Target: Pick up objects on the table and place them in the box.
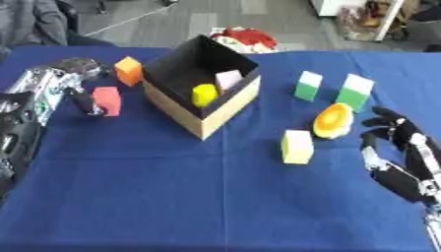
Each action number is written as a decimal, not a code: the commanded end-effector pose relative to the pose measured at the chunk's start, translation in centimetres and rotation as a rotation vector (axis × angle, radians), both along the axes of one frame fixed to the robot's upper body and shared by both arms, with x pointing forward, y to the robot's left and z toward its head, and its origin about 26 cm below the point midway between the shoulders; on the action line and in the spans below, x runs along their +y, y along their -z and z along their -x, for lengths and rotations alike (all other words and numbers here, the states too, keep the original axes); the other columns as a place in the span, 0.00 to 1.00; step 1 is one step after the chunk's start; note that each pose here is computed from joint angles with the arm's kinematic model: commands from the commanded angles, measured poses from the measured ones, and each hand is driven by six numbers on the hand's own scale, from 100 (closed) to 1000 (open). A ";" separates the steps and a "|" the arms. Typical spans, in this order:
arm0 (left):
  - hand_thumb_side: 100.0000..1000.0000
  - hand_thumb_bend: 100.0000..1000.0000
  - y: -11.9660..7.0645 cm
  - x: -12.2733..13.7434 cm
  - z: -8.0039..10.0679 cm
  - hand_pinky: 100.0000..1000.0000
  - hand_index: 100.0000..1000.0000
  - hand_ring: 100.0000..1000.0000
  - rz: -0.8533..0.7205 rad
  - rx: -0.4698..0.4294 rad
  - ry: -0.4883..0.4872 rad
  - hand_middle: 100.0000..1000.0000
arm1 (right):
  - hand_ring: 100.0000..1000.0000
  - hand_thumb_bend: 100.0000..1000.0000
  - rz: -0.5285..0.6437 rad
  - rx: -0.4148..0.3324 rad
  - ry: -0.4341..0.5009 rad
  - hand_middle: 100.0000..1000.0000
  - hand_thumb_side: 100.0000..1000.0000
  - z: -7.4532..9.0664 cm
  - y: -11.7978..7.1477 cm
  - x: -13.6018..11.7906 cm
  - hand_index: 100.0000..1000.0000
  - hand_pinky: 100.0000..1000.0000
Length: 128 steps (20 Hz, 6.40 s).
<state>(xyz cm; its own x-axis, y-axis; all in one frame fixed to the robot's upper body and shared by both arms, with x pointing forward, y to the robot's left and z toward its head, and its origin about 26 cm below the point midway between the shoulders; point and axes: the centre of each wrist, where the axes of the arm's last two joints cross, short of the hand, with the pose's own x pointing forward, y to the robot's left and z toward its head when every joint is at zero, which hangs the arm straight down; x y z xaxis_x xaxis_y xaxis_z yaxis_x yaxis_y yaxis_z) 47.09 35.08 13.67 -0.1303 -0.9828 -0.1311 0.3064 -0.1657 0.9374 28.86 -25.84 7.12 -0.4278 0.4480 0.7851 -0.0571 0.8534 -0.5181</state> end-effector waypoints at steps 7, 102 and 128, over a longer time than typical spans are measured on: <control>0.00 0.28 -1.4 0.6 -0.2 0.64 0.65 0.49 -0.031 -0.078 -0.016 0.47 | 0.63 0.00 0.007 -0.026 0.000 0.67 0.11 -0.3 -0.7 -0.3 0.89 0.80; 0.00 0.34 -12.9 -8.7 1.3 0.69 0.71 0.54 0.276 -0.388 0.393 0.52 | 0.63 0.00 0.029 -0.059 -0.082 0.67 0.14 -1.5 -2.1 0.7 0.89 0.80; 0.44 0.60 -9.2 -3.2 14.8 0.78 0.82 0.65 0.919 -0.499 0.323 0.67 | 0.72 0.00 0.534 -0.139 -0.300 0.74 0.07 -5.2 -9.1 -1.2 0.94 0.83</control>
